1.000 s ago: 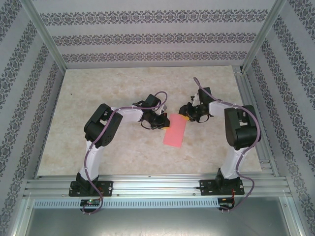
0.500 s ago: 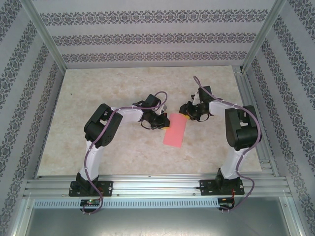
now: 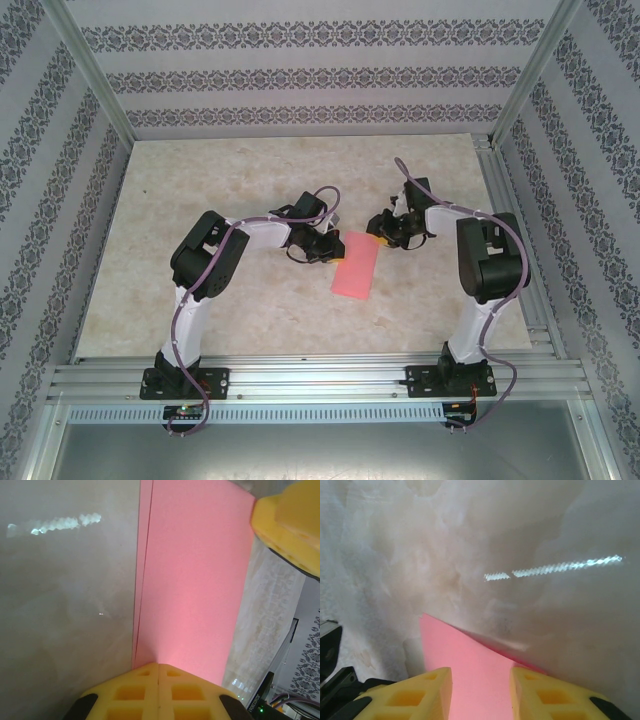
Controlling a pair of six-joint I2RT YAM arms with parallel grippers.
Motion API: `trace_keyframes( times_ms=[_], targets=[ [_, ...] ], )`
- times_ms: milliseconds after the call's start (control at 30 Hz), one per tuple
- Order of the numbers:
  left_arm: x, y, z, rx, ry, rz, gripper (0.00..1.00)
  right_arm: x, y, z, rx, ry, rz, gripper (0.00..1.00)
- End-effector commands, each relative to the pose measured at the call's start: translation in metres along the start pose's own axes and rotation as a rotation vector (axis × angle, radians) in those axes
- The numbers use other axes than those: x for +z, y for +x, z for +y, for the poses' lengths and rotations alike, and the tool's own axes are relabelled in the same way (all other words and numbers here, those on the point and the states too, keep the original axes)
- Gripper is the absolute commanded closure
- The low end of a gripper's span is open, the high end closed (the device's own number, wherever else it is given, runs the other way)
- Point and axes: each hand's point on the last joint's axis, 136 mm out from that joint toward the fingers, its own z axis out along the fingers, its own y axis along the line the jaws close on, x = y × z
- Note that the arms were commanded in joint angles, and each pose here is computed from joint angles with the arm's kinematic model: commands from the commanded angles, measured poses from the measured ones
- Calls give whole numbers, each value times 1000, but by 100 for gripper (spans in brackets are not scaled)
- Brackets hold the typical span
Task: Fold a paper plane with a square sheet of paper (pick it up from the middle)
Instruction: Fold the square sheet of paper in half at the center of the table.
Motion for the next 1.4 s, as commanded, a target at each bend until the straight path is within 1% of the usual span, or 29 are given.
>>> trace_keyframes(
  times_ms=[0, 133, 400, 633, 767, 900, 1000, 1100, 1267, 1367],
  targets=[
    [9, 27, 22, -32, -78, 66, 97, -30, -4, 18, -44, -21, -71, 64],
    [9, 27, 22, -33, -77, 67, 97, -33, -1, 18, -39, -17, -77, 63],
    [9, 28, 23, -34, -79, 68, 97, -9, -8, 8, -14, -15, -40, 64],
    [9, 28, 23, -34, -78, 68, 97, 10, -3, -23, 24, 76, -4, 64],
    [8, 27, 22, -30, -78, 67, 97, 2, -4, -20, 18, 81, -10, 64],
    [8, 28, 21, -31, -77, 68, 97, -21, -6, 6, -13, 21, -53, 64],
    [8, 27, 20, -28, -75, 66, 97, -31, 5, 24, -22, -63, -62, 63],
    [8, 28, 21, -28, -76, 65, 97, -28, 24, 29, -11, -111, -37, 63],
    [8, 28, 21, -30, -76, 67, 97, -7, 47, 17, 3, -77, 14, 63],
    [9, 29, 23, -31, -79, 70, 97, 4, 49, -1, 23, -34, 21, 63]
  ],
)
